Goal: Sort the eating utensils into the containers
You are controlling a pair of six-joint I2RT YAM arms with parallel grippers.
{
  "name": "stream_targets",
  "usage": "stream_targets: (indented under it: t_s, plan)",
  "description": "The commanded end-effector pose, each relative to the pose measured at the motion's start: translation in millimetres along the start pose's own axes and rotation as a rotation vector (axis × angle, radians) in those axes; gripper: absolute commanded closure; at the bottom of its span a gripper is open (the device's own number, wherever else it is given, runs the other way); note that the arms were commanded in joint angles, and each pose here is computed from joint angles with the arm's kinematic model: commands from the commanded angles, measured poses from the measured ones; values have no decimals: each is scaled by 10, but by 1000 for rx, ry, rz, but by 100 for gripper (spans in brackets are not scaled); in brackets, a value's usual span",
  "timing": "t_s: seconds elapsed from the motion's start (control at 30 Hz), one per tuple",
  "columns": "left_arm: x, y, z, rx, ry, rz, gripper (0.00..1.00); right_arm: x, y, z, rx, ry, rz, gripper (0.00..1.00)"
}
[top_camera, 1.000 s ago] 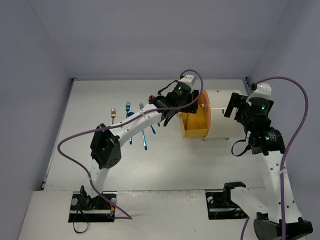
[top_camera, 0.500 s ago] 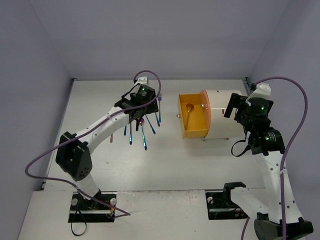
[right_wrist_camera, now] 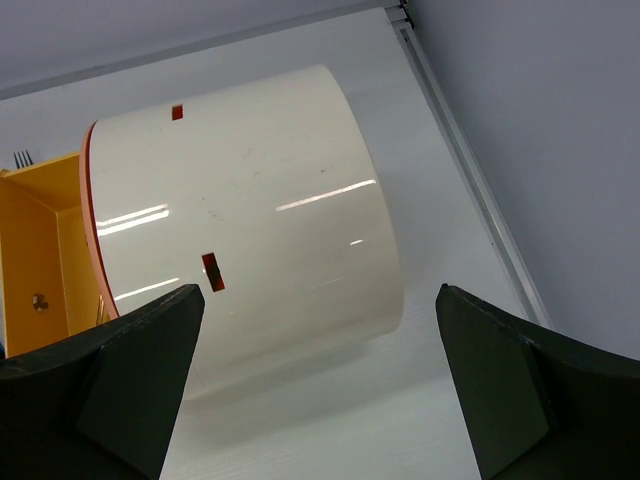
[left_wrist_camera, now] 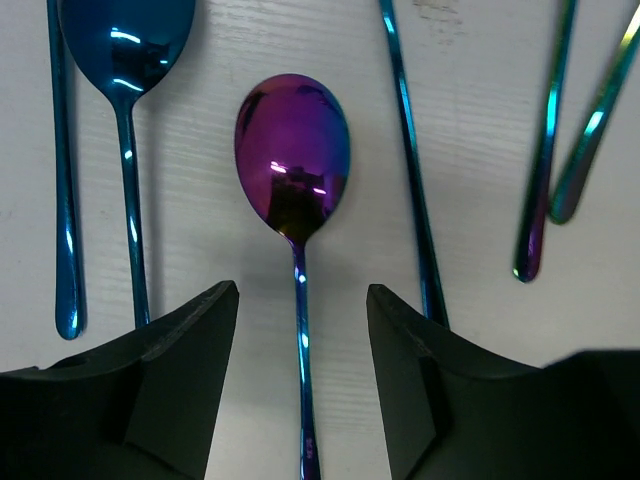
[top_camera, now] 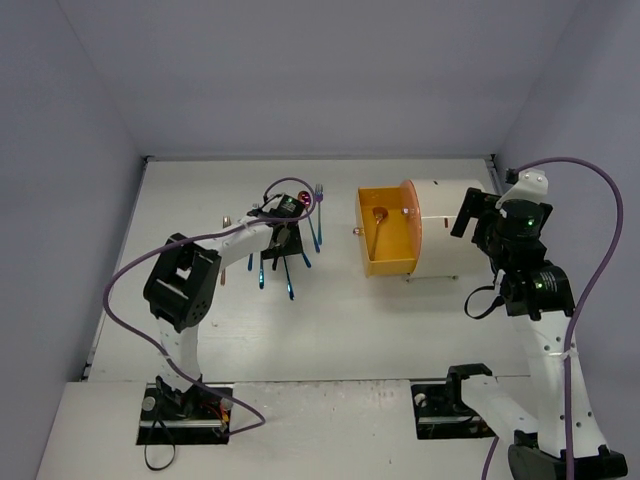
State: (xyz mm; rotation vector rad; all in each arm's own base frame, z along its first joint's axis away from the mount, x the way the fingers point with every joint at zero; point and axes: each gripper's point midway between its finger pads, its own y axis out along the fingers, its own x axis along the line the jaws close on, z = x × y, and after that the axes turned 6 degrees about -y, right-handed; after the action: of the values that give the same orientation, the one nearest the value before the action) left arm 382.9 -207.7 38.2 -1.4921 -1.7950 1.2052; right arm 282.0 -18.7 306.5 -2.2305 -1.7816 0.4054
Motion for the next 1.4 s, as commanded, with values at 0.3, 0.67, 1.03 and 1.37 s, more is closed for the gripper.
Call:
stream_targets:
  t_s: [0.3,0.67,1.03,1.37]
  plan:
    - [-66,-48,-260,-57,-62,27,98,-89,-124,-196,-83,-9,34,0]
    - [-946,-1563,-1048,-332,-2,392,100,-62,-210,-287,-115,-19,5,0]
    - [-2263,-2480,-955,-372,148,815,100,-33,-374,-418,-173,-23,-42,0]
    - [-2861,-2268,-848,-362,187,888,100,-67,-471,-426,-199,-25,-43,0]
